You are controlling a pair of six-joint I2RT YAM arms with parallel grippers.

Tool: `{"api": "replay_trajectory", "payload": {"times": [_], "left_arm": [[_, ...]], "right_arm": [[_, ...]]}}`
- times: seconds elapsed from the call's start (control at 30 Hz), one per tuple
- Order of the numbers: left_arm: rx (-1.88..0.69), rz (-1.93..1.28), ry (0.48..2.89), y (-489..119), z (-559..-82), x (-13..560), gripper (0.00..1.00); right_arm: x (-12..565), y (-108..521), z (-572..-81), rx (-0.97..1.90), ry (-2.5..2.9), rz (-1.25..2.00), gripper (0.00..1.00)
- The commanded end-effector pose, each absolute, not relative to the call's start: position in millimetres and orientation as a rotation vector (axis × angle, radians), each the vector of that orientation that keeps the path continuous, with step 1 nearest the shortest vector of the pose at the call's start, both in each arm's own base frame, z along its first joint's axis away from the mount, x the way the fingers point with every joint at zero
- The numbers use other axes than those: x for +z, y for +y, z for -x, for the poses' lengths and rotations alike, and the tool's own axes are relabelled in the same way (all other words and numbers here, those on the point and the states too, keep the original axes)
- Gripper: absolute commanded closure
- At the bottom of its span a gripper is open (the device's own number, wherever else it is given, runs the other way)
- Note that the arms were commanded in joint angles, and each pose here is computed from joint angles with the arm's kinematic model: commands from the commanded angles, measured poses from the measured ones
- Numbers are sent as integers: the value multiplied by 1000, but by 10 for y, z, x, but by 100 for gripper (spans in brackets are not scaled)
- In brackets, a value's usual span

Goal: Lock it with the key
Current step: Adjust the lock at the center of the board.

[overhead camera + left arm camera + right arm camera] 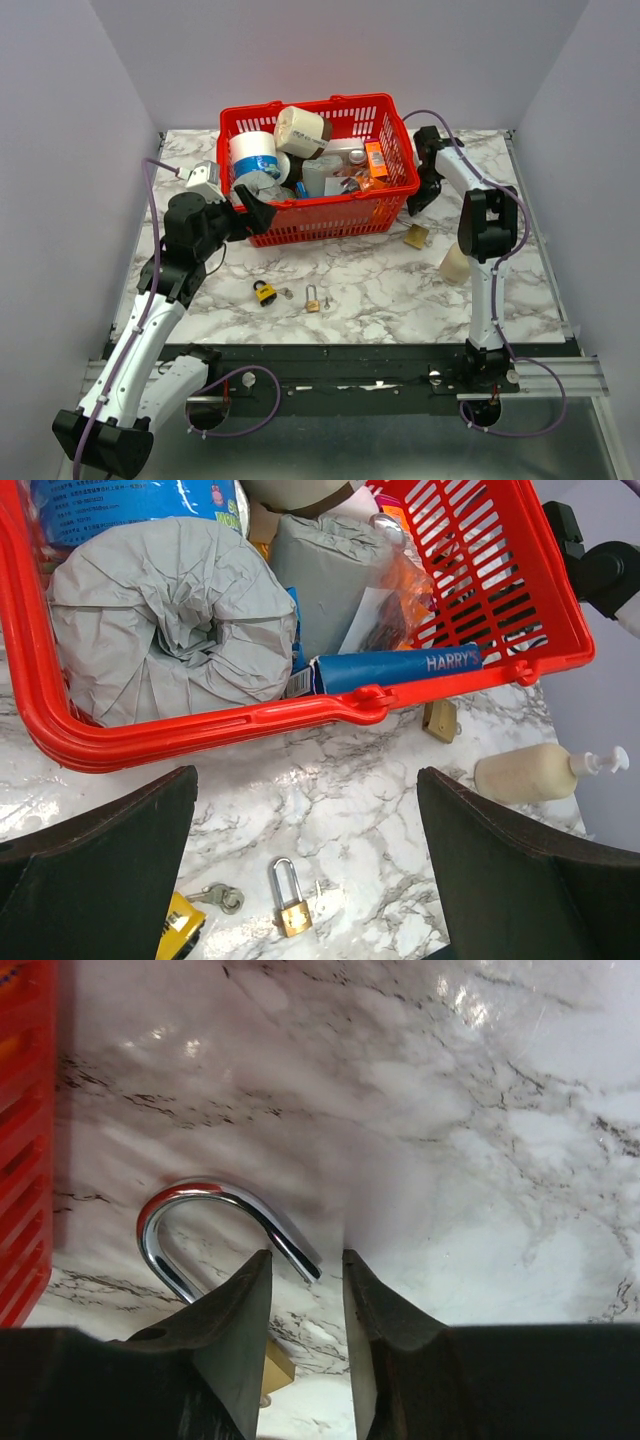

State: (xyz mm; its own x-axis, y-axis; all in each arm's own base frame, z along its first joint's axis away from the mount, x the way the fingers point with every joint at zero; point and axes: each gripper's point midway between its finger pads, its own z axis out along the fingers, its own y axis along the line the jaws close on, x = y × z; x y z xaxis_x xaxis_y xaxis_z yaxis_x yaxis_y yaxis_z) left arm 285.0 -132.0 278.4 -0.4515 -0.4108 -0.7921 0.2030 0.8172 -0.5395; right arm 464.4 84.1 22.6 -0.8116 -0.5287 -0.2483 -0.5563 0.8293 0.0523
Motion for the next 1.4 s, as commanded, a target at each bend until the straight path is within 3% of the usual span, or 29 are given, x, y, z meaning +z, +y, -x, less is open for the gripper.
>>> {"api": "replay_trajectory", "payload": {"times": [0.0, 0.27, 0.43, 0.97, 1.07, 1.1, 1.2, 1.3, 1.37], "left_arm": [[-708, 144, 1896, -1299, -2834, 2930, 1], [-693, 153, 1886, -1252, -2835, 2967, 1], [-678, 145, 1883, -1222, -2826, 2992, 1], [-679, 148, 1880, -1198, -2834, 3000, 1], [-680, 150, 1875, -1192, -2829, 3030, 1], [-681, 152, 1877, -1191, -2823, 3028, 1], [-688, 163, 1880, -1192, -2818, 3017, 1], [-692, 169, 1887, -1194, -2807, 2992, 1], [-692, 174, 1893, -1189, -2803, 2969, 1]], "right_arm": [[243, 768, -4618, 96, 2815, 825, 64], [229, 691, -4668, 61, 2834, 836, 78], [217, 595, -4584, 38, 2858, 863, 99], [496, -24, -4628, -12, 2775, 786, 99], [718, 101, -4568, 114, 2742, 677, 82], [773, 165, -4540, 153, 2729, 652, 62], [1010, 398, -4422, 274, 2671, 540, 28], [1058, 536, -4268, 332, 2668, 472, 18], [1027, 548, -4236, 318, 2661, 435, 16]]}}
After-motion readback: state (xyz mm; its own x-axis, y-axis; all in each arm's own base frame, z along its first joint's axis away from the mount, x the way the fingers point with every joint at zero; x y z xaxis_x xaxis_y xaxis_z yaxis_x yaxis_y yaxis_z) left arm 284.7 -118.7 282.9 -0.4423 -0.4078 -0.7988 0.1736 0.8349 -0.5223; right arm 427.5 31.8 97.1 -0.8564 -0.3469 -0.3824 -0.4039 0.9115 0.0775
